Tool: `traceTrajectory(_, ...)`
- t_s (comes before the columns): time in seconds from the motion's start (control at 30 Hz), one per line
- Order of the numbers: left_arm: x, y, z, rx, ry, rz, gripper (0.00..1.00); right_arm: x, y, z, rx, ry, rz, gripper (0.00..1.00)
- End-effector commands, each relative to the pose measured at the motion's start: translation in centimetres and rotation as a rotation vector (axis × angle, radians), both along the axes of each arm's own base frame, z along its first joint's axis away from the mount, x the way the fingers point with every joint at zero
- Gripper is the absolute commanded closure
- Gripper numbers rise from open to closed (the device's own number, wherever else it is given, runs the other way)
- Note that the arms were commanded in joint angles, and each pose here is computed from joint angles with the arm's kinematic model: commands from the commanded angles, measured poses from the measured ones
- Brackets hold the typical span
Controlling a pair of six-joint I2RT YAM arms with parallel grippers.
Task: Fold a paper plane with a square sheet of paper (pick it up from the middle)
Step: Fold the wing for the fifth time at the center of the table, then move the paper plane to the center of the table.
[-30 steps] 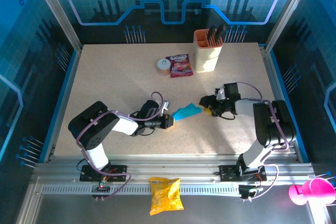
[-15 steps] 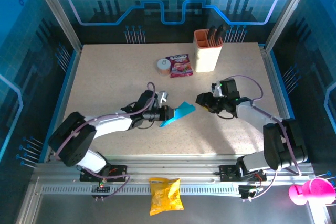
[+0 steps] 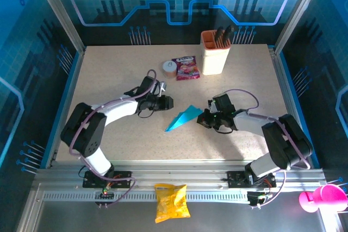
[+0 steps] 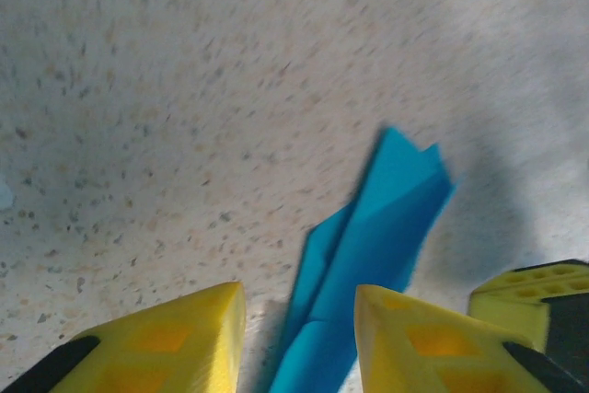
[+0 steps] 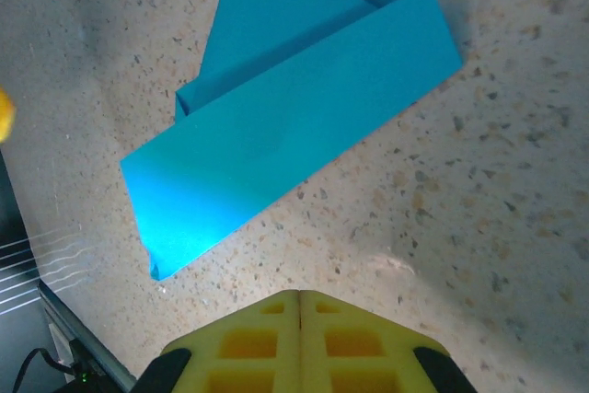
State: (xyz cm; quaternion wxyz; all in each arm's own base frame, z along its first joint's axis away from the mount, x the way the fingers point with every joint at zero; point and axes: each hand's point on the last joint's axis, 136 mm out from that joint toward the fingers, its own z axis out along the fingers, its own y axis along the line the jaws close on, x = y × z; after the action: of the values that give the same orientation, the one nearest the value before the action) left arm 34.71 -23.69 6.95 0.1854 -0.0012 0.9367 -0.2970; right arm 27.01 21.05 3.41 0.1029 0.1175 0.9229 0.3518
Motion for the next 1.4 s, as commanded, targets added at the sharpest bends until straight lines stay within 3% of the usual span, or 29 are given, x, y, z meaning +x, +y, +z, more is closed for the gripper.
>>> traceTrajectory(0.0, -0.6, -0.8, -0.5, -0.013, 0.055, -0.064, 0.64, 0.6, 0.9, -0.8, 0.018, -0.003, 0.003, 1.00)
traceTrajectory(0.47, -3.2, -4.0, -4.0, 0.042, 0.137, -0.169, 0.65, 0.8, 2.1, -3.7, 0.043, 0.050, 0.020, 1.00)
traceTrajectory(0.9, -5.7, -7.5, -2.7, 0.051, 0.067, -0.248, 0.66, 0.1, 2.0, -5.4, 0.050, 0.083, 0.017, 1.00)
traceTrajectory(1.13, -6.2, -8.8, -2.9, 0.042, 0.059, -0.255, 0.81, -0.3, 1.9, -6.1, 0.055, 0.098, 0.014, 1.00)
traceTrajectory(1.27, -6.0, -8.7, -3.2, 0.059, 0.051, -0.236, 1.00, -0.3, 2.2, -5.9, 0.070, 0.099, 0.029, 1.00)
traceTrajectory(1.37, -5.7, -8.1, -3.0, 0.079, 0.026, -0.202, 1.00, 0.0, 2.6, -4.5, 0.093, 0.075, 0.053, 1.00)
